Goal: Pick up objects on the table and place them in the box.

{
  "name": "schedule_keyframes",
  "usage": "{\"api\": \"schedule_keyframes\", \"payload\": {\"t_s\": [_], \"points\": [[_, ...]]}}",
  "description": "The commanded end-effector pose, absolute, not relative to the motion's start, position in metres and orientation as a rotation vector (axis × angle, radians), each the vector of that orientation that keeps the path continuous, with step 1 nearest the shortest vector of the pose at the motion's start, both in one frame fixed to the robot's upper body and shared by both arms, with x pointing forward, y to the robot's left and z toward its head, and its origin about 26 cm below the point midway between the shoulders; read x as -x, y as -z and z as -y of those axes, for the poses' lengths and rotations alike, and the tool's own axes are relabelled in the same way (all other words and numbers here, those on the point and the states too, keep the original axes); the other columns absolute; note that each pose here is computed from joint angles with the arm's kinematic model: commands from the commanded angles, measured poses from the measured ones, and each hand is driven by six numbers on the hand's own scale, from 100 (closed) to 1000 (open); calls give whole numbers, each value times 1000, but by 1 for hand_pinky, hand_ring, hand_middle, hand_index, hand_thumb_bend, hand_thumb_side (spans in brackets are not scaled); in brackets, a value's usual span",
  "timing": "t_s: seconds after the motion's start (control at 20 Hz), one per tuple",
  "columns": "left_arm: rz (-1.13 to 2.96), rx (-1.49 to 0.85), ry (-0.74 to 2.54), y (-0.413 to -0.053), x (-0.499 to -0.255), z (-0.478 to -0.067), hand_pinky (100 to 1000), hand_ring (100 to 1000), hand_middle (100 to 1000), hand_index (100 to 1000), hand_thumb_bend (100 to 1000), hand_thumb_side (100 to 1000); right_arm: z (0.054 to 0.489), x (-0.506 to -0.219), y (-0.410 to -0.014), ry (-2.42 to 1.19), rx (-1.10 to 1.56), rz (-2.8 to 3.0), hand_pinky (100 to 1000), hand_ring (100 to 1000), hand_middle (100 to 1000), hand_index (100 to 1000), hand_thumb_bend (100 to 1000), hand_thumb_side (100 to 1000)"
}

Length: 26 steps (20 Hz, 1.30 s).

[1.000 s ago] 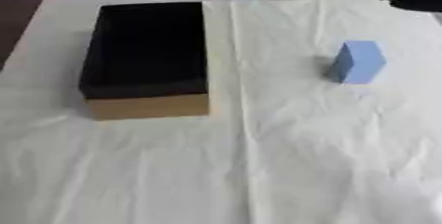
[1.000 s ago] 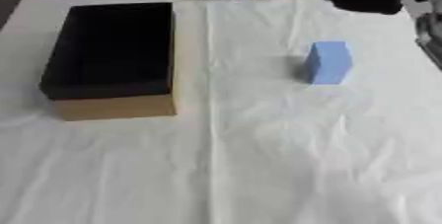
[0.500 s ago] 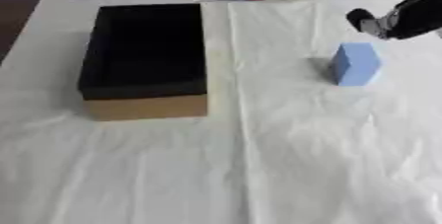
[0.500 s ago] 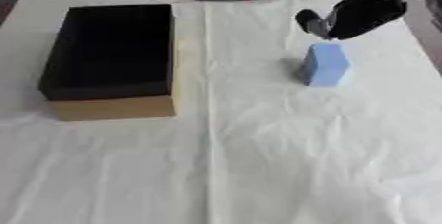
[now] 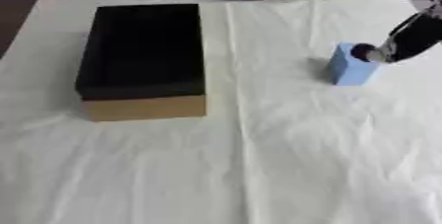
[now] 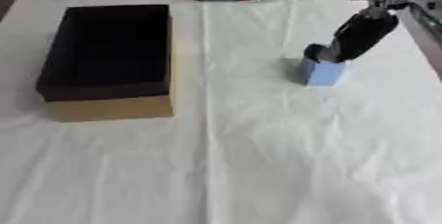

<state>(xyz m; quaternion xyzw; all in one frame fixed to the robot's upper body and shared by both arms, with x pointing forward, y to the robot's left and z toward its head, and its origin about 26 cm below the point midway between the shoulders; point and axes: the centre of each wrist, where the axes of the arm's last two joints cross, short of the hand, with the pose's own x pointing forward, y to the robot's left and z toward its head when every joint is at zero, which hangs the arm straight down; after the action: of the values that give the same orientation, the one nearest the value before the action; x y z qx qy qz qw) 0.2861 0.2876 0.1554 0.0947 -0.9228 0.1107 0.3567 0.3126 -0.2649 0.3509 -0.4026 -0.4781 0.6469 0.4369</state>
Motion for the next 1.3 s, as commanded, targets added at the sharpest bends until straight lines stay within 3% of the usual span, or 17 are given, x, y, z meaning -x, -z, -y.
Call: {"api": "schedule_keyframes", "payload": {"t_s": [0.05, 0.35, 0.55, 1.05, 1.3], "points": [[2412, -254, -246, -164, -284, -290, 983, 593, 677, 866, 100, 650, 273, -316, -357, -1573, 1065, 1085, 997, 982, 968, 1000, 462, 100], [2411, -253, -239, -163, -284, -290, 983, 592, 676, 864, 100, 646, 280, -334, -345, -1582, 1116, 982, 995, 984, 974, 1000, 560, 100], [2411, -251, -237, -163, -284, -290, 983, 591, 674, 862, 100, 640, 284, -343, -340, -1593, 1166, 928, 994, 983, 964, 1000, 619, 172], [2406, -237, -233, -163, -285, -287, 984, 590, 673, 862, 100, 646, 302, -375, -322, -1542, 1161, 809, 990, 978, 947, 1000, 617, 192], [2404, -229, -233, -163, -285, -286, 986, 590, 671, 861, 100, 650, 311, -389, -318, -1483, 1118, 791, 985, 970, 921, 1000, 562, 203]]}}
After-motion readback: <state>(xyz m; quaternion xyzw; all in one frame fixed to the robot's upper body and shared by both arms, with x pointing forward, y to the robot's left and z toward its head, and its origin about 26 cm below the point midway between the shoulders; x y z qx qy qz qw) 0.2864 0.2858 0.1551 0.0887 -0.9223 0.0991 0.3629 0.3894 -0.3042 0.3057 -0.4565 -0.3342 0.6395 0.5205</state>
